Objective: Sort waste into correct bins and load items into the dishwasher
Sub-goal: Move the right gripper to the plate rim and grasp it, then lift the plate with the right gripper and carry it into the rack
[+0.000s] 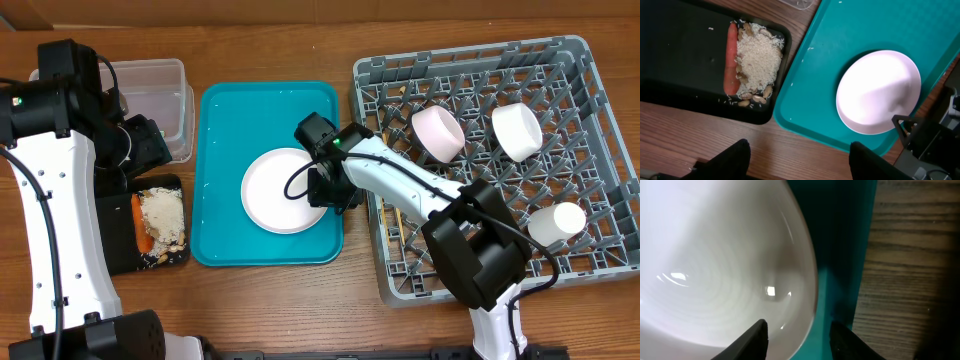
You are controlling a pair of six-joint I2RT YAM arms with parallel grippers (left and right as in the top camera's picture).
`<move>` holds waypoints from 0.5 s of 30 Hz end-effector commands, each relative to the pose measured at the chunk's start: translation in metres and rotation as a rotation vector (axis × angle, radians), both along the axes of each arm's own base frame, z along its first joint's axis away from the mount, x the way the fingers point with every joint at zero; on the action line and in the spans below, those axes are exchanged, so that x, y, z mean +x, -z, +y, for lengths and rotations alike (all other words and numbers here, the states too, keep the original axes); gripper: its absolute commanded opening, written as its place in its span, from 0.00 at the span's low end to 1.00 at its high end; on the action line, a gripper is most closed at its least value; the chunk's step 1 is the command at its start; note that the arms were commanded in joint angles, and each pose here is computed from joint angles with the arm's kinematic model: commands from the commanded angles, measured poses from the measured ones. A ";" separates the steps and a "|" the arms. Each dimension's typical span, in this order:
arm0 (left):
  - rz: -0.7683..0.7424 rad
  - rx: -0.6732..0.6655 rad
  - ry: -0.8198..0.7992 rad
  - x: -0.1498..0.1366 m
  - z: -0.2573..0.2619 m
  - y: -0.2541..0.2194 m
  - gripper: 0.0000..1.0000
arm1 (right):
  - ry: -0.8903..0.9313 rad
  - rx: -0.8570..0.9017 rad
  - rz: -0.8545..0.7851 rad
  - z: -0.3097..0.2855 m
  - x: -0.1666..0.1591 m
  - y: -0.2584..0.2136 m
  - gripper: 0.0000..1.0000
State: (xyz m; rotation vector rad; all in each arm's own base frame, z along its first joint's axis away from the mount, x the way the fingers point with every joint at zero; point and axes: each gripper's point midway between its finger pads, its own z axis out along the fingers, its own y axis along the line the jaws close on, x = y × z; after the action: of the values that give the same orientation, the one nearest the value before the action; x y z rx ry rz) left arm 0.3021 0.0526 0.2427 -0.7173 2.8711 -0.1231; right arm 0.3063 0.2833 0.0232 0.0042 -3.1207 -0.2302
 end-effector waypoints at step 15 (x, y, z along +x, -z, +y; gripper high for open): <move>0.006 0.012 0.022 0.001 -0.001 0.002 0.66 | 0.007 -0.035 -0.007 0.006 0.002 0.015 0.04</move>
State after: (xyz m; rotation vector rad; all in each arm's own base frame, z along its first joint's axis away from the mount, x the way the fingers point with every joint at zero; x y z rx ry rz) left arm 0.3020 0.0527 0.2426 -0.7175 2.8715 -0.1220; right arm 0.3033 0.2926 0.0091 -0.0082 -3.1038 -0.2278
